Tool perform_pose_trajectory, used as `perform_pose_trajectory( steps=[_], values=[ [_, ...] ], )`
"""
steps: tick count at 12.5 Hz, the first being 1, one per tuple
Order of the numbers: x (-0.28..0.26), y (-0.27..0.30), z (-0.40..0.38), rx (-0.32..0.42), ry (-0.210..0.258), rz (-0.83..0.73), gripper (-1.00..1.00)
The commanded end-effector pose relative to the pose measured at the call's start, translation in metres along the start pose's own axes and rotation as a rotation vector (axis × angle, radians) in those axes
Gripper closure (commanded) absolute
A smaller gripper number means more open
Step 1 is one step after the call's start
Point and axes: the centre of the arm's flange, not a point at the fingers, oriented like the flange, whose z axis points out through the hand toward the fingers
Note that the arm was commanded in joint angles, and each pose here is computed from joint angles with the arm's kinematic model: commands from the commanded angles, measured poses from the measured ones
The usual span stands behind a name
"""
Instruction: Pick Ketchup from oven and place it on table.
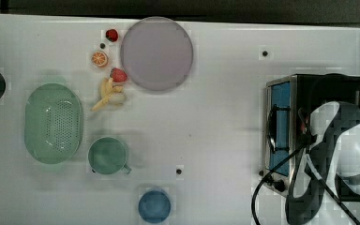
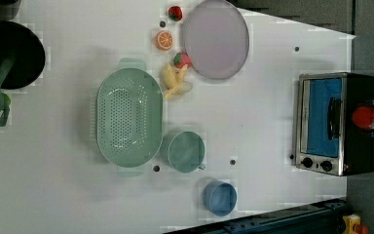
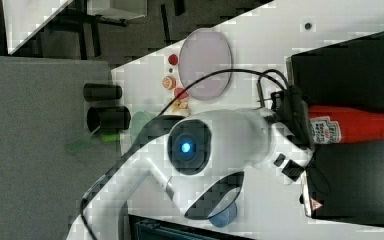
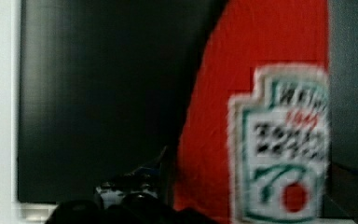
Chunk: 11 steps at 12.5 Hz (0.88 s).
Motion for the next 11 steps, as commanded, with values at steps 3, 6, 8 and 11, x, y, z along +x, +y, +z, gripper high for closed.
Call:
perform_pose_trajectory(
  steps=[3, 6, 8, 11],
  values=[
    [0.017, 0.001, -0.017, 0.039, 0.023, 0.053, -0.43],
    [0.012, -0.005, -0.024, 0.051, 0.029, 0.041, -0.27],
    [0.013, -0.011, -0.036, 0.065, 0.042, 0.03, -0.27],
    [-0.001, -0.034, -0.086, 0.098, 0.093, -0.086, -0.27]
  ],
)
